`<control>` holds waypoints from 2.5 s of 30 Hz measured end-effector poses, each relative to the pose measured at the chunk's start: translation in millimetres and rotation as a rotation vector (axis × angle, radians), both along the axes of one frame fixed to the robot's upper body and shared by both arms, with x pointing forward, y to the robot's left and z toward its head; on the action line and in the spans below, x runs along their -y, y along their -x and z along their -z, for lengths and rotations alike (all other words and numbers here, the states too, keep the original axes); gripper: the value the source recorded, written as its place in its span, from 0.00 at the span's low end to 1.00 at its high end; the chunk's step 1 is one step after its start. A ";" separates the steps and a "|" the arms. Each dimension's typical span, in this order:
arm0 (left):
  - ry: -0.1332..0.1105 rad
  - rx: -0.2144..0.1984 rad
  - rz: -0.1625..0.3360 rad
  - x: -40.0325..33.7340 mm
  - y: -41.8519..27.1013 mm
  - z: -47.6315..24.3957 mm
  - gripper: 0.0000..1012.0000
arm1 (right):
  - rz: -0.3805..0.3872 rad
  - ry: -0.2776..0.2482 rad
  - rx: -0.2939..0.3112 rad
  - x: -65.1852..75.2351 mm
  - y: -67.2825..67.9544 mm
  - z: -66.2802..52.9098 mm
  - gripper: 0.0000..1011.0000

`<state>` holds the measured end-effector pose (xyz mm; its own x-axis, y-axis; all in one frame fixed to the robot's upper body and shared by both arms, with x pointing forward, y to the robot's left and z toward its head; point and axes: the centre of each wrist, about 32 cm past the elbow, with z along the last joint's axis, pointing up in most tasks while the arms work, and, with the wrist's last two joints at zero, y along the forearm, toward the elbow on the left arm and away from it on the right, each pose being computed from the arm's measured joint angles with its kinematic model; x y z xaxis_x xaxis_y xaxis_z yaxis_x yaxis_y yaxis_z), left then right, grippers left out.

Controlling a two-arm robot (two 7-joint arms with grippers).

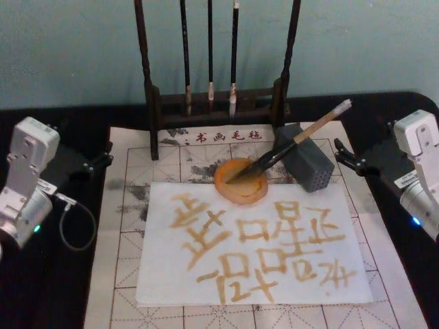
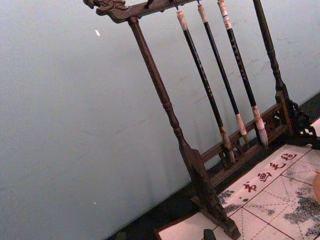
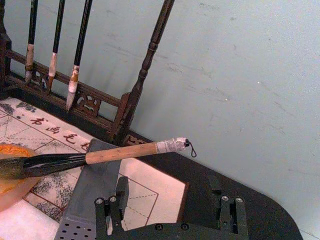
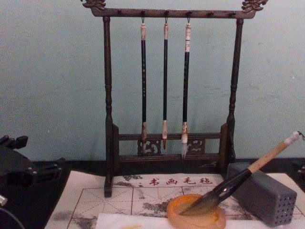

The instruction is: Pick up the brush from the inkstone, write on the paper, then place the brush back to its original position.

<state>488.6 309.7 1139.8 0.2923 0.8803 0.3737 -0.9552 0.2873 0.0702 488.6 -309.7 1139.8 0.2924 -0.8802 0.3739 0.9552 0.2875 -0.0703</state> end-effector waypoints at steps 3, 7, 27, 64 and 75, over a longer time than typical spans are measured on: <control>0.000 0.000 0.000 0.0 0.0 0.0 0.99 | 0.000 0.000 0.000 0.0 0.0 0.0 0.99; 0.000 0.000 0.000 0.0 0.0 0.0 0.99 | 0.000 0.000 0.000 0.0 0.0 0.0 0.99; 0.000 0.000 0.000 0.0 0.0 0.0 0.99 | 0.000 0.000 0.000 0.0 0.0 0.0 0.99; 0.000 0.000 0.000 0.0 0.0 0.0 0.99 | 0.000 0.000 0.000 0.0 0.0 0.0 0.99; 0.000 0.000 0.000 0.0 0.0 0.0 0.99 | 0.000 0.000 0.000 0.0 0.0 0.0 0.99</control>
